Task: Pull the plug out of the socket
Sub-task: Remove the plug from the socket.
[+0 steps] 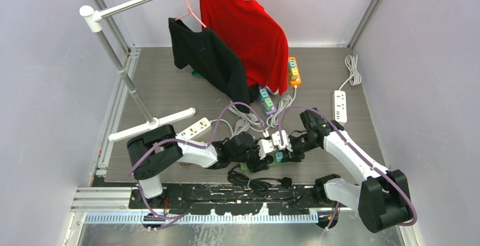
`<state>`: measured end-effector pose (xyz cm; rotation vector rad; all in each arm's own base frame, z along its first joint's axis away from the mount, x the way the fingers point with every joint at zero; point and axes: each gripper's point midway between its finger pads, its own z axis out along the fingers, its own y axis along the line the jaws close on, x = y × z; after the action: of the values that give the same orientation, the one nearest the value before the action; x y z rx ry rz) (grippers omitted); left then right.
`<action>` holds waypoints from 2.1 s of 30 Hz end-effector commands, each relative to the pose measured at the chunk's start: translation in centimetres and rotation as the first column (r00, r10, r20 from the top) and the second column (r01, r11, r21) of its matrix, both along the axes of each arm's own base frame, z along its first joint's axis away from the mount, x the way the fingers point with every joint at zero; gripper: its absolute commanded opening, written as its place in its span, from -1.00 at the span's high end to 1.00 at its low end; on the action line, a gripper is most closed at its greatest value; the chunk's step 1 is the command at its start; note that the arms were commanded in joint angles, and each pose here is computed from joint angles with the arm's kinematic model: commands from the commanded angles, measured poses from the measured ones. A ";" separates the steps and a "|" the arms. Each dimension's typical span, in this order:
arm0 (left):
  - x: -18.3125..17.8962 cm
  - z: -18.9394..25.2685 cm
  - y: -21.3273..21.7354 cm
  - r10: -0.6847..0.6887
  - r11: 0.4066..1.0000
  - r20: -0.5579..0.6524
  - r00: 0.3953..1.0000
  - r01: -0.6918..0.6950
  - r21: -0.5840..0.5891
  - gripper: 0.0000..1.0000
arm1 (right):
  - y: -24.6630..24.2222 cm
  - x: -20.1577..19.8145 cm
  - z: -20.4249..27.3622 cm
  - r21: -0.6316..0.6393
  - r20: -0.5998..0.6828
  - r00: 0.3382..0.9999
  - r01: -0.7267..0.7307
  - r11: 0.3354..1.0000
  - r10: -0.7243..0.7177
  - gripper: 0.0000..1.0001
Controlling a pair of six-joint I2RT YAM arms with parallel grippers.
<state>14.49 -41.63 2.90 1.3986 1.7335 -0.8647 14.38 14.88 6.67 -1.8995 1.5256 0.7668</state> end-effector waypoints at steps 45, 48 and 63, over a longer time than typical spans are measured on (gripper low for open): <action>-0.5 -5.6 2.9 0.109 0.979 -0.149 0.983 -0.080 0.188 1.00 | -1.9 -3.2 2.7 0.078 -0.103 0.970 -0.211 0.974 0.218 0.98; -0.4 -5.7 2.4 0.105 0.979 -0.156 0.982 -0.074 0.190 1.00 | -0.2 -4.8 2.2 0.067 -0.108 0.951 -0.284 0.957 0.290 0.98; 0.3 -4.5 3.7 0.190 0.973 -0.157 0.969 -0.166 0.158 1.00 | -1.3 2.3 6.1 0.085 -0.192 0.978 0.096 0.992 -0.078 0.98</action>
<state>14.90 -42.58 2.65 1.2895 1.8157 -0.9346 16.82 14.58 11.30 -1.8064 1.5575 0.9335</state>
